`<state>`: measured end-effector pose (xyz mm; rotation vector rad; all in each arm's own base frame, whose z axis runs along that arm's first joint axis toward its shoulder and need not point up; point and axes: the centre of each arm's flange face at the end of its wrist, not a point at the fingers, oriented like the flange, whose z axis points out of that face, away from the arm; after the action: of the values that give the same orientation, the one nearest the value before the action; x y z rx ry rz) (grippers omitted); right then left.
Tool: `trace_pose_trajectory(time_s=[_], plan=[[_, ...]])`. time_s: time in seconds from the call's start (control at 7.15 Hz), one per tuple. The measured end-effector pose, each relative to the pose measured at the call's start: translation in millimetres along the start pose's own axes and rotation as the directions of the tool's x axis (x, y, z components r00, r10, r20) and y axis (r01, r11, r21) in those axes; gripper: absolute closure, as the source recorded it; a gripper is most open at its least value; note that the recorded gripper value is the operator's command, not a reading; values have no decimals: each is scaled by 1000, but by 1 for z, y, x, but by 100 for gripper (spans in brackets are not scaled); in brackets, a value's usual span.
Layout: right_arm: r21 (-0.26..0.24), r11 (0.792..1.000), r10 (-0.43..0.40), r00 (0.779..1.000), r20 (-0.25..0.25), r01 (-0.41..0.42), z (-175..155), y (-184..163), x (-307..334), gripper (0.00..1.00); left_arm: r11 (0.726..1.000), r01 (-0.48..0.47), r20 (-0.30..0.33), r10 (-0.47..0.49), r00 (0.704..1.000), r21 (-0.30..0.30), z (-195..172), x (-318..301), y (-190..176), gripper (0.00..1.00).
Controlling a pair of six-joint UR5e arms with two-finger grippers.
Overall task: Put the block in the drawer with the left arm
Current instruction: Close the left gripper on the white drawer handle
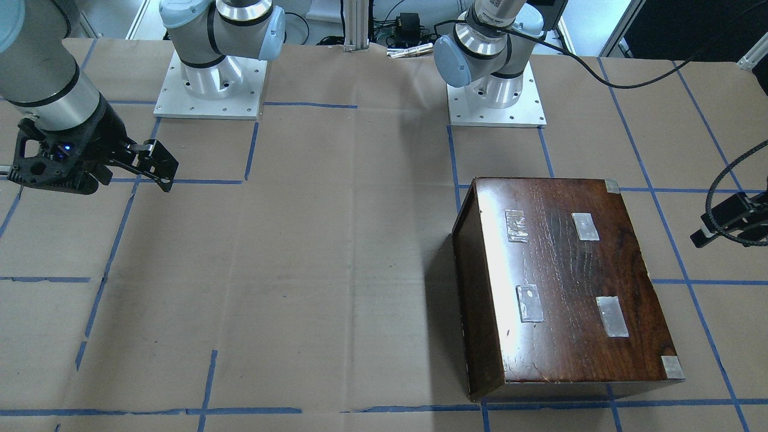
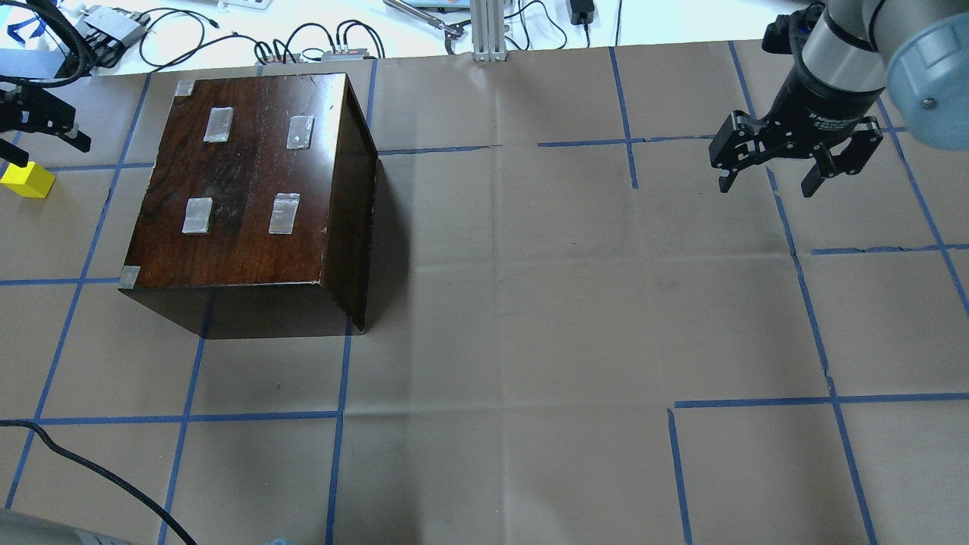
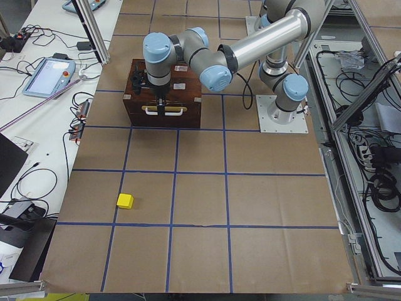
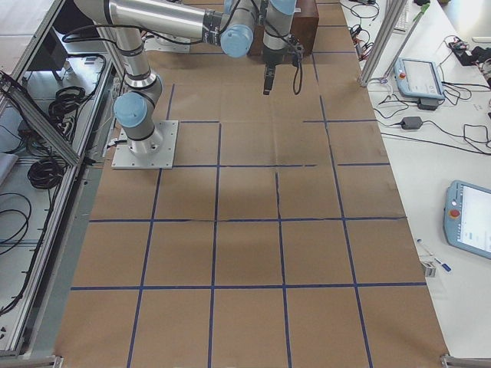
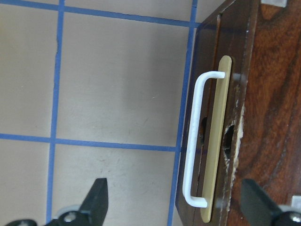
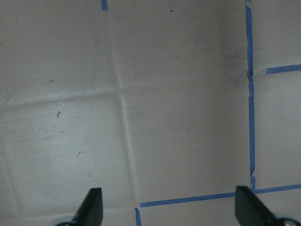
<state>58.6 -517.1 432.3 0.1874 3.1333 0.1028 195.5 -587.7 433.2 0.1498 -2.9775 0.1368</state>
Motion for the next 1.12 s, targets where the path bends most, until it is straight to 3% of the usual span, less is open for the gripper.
trace_pose_trajectory(time_s=[0.42,1.12], plan=[[0,1000,0,1000,0,0,0,0,0,0,1000,-21,-78,19,997,-16,32,-6,-11,1],[0,1000,0,1000,0,0,0,0,0,0,994,-91,-130,83,988,-60,77,-29,-14,1]])
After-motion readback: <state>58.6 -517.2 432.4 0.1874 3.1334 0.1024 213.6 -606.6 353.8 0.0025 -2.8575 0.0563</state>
